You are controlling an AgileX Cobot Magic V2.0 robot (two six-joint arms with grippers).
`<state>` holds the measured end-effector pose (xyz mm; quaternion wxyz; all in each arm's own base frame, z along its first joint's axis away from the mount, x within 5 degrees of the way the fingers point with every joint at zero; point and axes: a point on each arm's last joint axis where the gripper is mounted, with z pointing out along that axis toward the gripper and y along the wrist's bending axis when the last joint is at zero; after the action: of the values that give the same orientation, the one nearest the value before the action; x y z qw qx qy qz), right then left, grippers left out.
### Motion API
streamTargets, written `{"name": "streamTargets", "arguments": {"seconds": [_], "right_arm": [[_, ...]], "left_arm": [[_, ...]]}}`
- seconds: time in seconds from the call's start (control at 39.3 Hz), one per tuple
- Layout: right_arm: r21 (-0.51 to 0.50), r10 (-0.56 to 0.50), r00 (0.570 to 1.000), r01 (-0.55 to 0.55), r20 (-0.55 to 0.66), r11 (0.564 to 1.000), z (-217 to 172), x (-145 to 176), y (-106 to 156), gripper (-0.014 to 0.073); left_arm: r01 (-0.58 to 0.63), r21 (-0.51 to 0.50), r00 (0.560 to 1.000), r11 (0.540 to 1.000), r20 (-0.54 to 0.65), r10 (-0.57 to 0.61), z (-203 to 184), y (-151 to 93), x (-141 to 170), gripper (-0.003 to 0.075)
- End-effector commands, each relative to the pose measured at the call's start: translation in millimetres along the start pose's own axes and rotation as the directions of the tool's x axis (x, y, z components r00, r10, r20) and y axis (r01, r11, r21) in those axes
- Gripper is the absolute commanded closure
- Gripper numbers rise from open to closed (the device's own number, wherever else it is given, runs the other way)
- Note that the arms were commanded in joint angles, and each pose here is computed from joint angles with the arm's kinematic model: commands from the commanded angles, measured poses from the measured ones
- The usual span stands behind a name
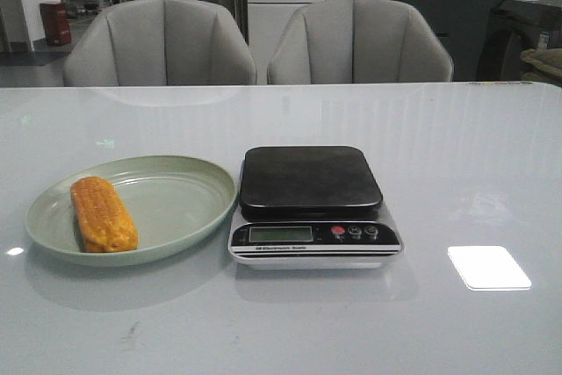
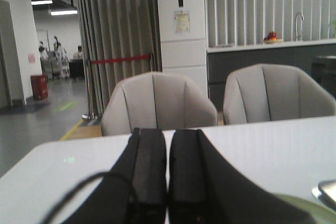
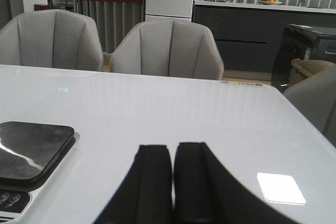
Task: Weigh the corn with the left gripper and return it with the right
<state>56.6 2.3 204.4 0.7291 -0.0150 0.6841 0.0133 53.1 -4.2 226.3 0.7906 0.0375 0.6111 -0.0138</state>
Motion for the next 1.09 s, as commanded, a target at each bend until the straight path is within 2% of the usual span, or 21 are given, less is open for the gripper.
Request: {"name": "streamTargets", "arguments": {"seconds": [0.0, 0.13, 0.28, 0.43, 0.56, 0.89, 1.02, 1.07], "right_arm": [[0.01, -0.012, 0.996, 0.011, 0.085, 1.0, -2, -5, -1, 0.0412], [0.01, -0.012, 0.996, 0.011, 0.085, 1.0, -2, -5, -1, 0.0412], [0.01, -0.012, 0.996, 0.011, 0.085, 1.0, -2, -5, -1, 0.0412], [0.01, -0.012, 0.996, 0.011, 0.085, 1.0, -2, -5, -1, 0.0412], [0.01, -0.012, 0.996, 0.011, 0.085, 1.0, -2, -5, -1, 0.0412], [0.01, -0.012, 0.996, 0.011, 0.085, 1.0, -2, -5, -1, 0.0412], [0.01, -0.012, 0.996, 0.011, 0.085, 1.0, -2, -5, -1, 0.0412], [0.01, -0.012, 0.996, 0.011, 0.085, 1.0, -2, -5, -1, 0.0412]], "left_arm": [[0.013, -0.004, 0.987, 1.0, 0.163, -0.013, -3, 1, -13, 0.0598], [0.013, -0.002, 0.99, 1.0, 0.144, -0.013, 0, 2, -45, 0.0598], [0.013, 0.004, 1.0, 1.0, -0.015, -0.013, 12, 4, -85, 0.0598], [0.015, 0.012, 0.977, 1.0, -0.212, -0.012, 31, 4, -107, 0.0598], [0.05, 0.018, 0.941, 0.999, -0.336, -0.041, 43, 3, -105, 0.0598], [0.1, 0.012, 0.886, 0.995, -0.457, -0.083, 64, 1, -86, 0.0596], [0.119, 0.047, 0.873, 0.992, -0.48, -0.082, 69, -4, -83, 0.0584], [0.126, 0.072, 0.866, 0.989, -0.495, -0.074, 72, -7, -81, 0.0552]]}}
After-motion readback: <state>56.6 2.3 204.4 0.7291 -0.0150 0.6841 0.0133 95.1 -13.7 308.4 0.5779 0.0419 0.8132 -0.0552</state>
